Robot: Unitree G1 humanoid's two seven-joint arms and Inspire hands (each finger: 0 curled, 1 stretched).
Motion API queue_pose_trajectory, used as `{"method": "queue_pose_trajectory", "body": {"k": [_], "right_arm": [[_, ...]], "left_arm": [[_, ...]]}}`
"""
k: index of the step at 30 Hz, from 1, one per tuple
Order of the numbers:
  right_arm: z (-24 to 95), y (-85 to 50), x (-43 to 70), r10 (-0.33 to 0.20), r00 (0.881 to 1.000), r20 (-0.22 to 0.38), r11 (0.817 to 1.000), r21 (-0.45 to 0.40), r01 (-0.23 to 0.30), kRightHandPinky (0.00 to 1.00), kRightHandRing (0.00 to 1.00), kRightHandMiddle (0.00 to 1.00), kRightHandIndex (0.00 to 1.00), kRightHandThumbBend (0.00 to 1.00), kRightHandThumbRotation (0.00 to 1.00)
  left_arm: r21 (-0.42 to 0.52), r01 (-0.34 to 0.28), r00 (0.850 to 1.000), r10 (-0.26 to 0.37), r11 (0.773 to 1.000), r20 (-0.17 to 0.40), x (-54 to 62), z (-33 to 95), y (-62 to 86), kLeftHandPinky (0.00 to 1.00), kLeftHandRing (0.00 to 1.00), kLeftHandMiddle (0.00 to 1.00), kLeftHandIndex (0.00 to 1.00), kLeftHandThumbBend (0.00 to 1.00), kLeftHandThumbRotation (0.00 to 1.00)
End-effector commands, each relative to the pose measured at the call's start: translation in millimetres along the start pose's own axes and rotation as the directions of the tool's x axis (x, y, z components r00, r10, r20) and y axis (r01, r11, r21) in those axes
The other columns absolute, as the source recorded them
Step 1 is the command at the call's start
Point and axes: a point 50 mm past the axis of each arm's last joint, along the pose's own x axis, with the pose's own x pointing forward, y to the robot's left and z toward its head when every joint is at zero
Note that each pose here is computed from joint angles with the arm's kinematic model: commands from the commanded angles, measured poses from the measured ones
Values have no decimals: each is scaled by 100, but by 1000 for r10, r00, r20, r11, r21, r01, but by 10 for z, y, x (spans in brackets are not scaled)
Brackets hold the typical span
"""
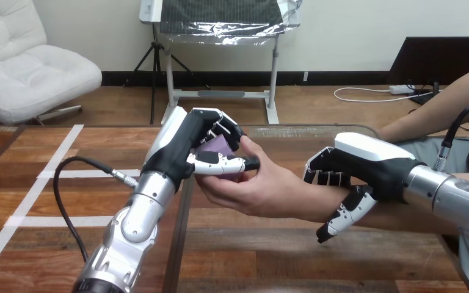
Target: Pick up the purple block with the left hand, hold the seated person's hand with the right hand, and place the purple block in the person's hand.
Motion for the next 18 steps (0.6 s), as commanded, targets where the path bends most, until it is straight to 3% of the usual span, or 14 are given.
{"method": "queue_pose_trajectory", "body": {"k": [1,18], "right_arm": [[-9,139,5,24,1000,5,997,70,-24,38,44,49,55,92,10],[30,133,5,22,1000,7,997,68,-22,39,44,49,55,91,12]], "left_arm": [[-6,11,995,-11,1000,104,211,315,-33,31,36,42,46,65,0],[-40,55,991,-50,998,124,248,386,-190,31,37,42,45,65,0]]}}
